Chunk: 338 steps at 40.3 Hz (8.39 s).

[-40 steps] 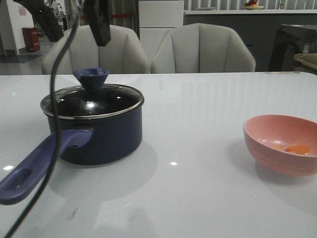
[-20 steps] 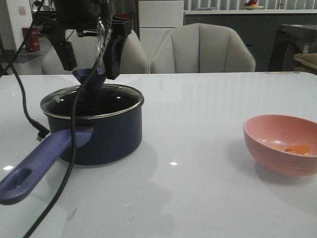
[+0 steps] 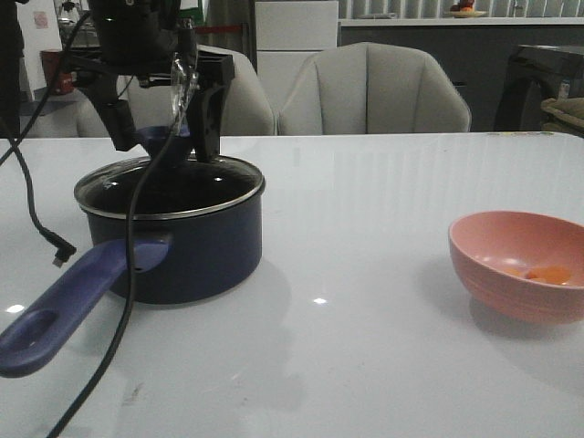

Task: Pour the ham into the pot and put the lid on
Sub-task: 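Lower the left gripper onto the purple lid knob and grasp it, then lift the glass lid off the pot with the left gripper, then set the glass lid down on the table beside the pot, then lower the right gripper to the pink bowl rim and grasp it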

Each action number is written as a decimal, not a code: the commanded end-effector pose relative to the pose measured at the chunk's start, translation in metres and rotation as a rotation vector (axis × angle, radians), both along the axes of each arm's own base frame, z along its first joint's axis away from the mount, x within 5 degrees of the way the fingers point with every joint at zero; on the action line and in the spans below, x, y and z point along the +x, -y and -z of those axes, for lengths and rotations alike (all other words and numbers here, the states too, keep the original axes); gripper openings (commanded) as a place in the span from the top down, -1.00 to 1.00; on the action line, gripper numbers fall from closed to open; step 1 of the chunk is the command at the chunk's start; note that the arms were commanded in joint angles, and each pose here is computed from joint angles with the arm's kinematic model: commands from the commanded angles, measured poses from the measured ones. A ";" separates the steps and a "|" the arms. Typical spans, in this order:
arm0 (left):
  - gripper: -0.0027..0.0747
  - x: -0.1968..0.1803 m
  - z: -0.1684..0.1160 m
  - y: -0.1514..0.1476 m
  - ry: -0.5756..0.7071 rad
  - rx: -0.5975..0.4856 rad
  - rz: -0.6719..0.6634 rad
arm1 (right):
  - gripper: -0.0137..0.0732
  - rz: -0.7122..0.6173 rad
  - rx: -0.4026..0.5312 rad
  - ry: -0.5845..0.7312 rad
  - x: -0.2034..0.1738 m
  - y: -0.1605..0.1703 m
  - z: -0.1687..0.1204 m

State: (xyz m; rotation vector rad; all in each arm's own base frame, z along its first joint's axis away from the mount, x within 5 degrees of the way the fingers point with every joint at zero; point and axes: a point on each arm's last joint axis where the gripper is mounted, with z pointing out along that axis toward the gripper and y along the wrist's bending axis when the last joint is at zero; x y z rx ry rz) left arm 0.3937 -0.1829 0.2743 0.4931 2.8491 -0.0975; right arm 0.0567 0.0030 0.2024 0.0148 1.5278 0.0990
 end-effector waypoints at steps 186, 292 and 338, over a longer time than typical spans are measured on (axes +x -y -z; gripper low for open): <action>-0.46 -0.025 0.068 -0.193 -0.012 -0.029 -0.337 | 0.32 0.007 -0.007 0.088 -0.002 0.001 -0.005; -0.74 -0.361 -0.021 -0.171 1.157 -0.340 0.004 | 0.32 0.008 0.018 0.187 -0.004 0.001 -0.020; -0.74 -0.360 -0.019 -0.171 1.166 -0.334 0.005 | -0.64 -0.026 0.029 -0.642 0.102 -0.009 -0.093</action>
